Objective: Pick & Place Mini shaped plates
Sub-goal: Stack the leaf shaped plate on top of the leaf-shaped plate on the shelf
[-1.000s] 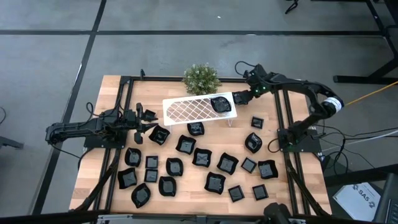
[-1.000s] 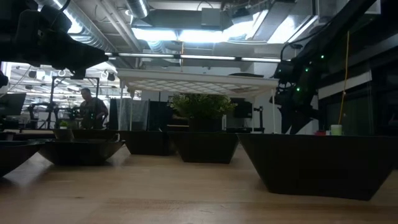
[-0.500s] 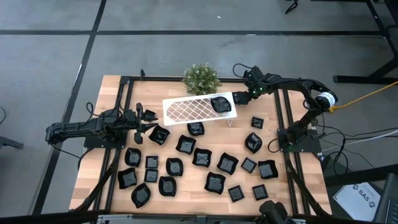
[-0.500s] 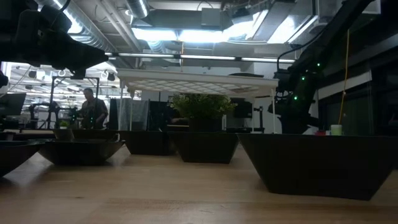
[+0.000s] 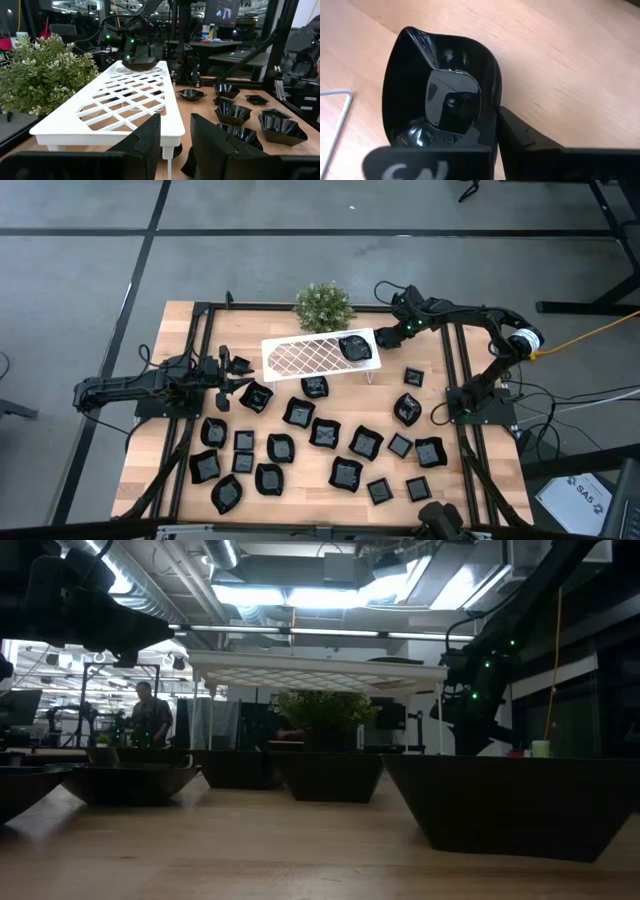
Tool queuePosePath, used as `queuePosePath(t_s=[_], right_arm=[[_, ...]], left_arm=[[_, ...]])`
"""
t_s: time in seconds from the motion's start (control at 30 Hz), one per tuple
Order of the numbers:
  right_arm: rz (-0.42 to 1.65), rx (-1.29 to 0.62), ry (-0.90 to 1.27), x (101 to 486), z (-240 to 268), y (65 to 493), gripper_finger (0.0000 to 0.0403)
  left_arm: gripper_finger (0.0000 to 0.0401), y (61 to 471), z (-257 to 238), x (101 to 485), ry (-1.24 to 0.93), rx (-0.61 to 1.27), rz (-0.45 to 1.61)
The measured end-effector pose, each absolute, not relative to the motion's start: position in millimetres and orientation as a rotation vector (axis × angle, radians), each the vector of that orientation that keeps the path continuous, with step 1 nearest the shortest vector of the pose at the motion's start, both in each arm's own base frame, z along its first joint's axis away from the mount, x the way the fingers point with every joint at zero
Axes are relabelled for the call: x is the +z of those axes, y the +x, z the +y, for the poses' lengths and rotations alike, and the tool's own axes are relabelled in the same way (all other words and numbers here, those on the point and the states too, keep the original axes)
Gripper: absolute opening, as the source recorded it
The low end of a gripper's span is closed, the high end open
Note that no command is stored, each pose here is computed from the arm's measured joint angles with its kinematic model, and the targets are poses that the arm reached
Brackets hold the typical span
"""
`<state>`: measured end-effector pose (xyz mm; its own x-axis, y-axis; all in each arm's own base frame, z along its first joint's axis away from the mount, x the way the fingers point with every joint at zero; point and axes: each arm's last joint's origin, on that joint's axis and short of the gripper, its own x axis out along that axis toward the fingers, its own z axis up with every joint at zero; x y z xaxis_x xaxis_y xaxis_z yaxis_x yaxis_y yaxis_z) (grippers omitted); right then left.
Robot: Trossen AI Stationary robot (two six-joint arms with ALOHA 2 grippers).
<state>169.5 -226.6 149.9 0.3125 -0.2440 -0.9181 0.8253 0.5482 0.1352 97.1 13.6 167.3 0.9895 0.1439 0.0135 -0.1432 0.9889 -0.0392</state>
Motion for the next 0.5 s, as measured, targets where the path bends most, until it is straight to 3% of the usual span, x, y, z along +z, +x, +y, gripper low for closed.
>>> queuePosePath(t_s=[0.5], right_arm=[[0.907,-0.858,0.645,198.2,-219.5,138.4,0.0005]], left_arm=[[0.0100,97.1,13.6,167.3,-0.038,0.144,-0.016]])
